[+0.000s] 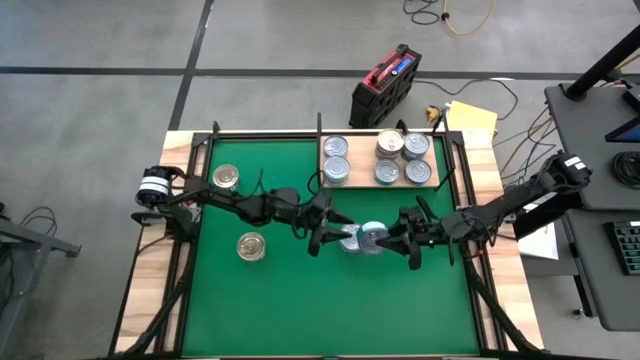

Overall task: Stack canned seafood by type on shelf
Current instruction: Stack the green/blue tuna can on top of the green/blue tuna can on the shelf

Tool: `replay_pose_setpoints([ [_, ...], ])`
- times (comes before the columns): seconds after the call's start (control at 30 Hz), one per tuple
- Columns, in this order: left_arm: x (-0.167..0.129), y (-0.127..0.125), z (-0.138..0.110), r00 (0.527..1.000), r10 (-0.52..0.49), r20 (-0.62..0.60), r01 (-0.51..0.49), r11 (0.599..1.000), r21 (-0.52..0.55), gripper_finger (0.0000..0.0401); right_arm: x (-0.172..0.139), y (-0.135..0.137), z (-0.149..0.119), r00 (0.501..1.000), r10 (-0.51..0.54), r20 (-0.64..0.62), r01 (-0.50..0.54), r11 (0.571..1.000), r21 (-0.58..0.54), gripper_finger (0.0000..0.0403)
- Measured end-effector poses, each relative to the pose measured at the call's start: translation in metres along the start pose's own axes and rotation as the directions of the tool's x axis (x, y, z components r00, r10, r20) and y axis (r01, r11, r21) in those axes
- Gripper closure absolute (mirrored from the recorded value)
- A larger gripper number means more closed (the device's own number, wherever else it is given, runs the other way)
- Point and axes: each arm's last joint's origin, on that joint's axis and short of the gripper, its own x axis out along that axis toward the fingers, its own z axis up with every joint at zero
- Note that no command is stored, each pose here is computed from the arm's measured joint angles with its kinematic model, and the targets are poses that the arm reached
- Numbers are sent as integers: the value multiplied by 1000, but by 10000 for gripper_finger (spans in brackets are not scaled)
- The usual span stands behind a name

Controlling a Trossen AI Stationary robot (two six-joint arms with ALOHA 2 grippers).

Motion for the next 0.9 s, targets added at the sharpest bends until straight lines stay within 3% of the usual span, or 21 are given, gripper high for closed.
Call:
replay_pose_setpoints([
  [0.13,4,4,0,1000,-3,-3,3,1000,-19,197,3,2,3,998,-57,-11,57,997,-61,279],
  [0.43,7,4,1,998,-60,-21,60,997,-38,192,5,-1,8,994,-110,12,110,991,-78,279],
  [0.9,11,9,4,997,71,38,-72,997,6,192,7,-2,13,988,-147,49,152,983,-108,279],
])
